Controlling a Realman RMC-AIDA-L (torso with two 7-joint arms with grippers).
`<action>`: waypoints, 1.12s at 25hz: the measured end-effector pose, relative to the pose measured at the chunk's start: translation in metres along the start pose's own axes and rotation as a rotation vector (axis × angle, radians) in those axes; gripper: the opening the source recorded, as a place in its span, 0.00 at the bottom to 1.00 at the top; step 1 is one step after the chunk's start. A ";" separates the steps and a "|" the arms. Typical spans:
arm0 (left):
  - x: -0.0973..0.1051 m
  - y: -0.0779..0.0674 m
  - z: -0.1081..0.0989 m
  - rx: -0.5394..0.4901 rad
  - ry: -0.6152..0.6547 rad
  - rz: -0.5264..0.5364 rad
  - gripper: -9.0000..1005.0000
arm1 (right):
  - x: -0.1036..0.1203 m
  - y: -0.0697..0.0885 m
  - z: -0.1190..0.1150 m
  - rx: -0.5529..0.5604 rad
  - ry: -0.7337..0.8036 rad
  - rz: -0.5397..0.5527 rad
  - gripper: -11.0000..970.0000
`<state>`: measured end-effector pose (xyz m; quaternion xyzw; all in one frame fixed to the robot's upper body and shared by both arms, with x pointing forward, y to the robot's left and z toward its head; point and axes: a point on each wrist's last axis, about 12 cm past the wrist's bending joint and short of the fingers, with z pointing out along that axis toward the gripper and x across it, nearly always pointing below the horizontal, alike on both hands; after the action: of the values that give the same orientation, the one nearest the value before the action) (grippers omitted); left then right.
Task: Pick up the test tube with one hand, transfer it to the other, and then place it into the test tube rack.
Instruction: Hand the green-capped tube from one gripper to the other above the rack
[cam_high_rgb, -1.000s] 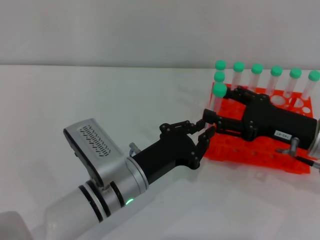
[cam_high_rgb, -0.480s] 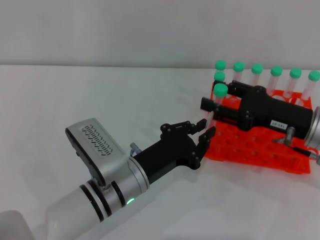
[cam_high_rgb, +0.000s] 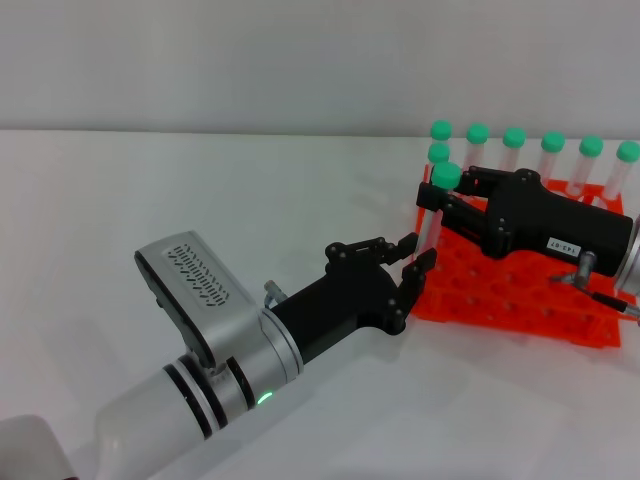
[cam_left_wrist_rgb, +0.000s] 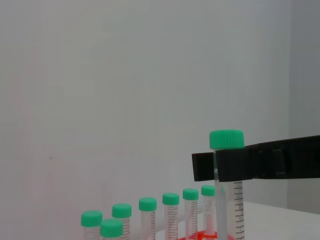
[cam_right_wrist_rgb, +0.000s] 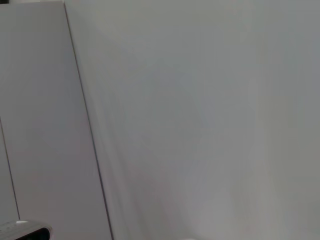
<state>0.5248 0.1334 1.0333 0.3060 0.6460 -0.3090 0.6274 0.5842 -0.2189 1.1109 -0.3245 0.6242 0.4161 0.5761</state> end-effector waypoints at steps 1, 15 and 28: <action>0.000 0.000 0.000 0.000 0.002 0.000 0.19 | 0.000 0.000 -0.001 0.002 -0.001 -0.001 0.40; 0.006 0.001 -0.002 -0.014 0.044 0.023 0.19 | -0.001 0.000 -0.002 -0.010 0.006 -0.014 0.24; 0.024 0.000 -0.037 -0.206 0.042 0.010 0.44 | -0.013 -0.012 0.002 0.104 -0.088 -0.067 0.23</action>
<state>0.5015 0.1623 1.0101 0.2496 0.6857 -0.2313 0.6435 0.5977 -0.2236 1.1221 -0.2961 0.6079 0.3775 0.6327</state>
